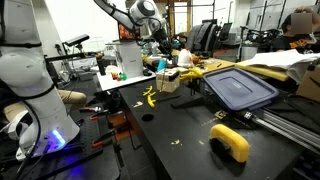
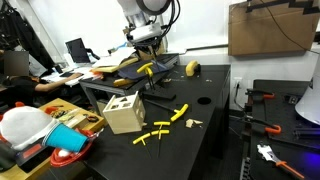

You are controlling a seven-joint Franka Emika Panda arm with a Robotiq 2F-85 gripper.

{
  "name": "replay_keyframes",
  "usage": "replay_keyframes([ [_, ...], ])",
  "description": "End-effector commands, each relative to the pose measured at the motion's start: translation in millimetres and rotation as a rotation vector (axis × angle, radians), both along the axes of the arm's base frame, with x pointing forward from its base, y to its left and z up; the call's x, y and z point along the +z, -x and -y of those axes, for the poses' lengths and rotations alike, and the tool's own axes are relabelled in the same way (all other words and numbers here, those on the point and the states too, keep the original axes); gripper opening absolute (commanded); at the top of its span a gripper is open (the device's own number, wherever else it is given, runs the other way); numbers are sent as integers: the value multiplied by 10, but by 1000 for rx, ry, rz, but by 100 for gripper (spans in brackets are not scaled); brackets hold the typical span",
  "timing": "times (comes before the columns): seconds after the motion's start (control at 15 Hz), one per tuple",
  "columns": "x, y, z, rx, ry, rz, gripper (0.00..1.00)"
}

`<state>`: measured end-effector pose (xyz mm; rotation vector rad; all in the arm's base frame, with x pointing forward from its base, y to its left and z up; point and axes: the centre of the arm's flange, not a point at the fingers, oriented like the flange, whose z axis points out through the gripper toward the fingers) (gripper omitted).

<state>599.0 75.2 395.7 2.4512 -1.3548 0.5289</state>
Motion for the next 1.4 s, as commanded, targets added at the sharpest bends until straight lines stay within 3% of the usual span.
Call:
replay_keyframes([
  [0.0,-135,-60,107,-88,-27,34,4],
  [0.67,-238,-147,385,-352,-27,145,4],
  [1.33,-325,-415,427,-443,27,173,4],
])
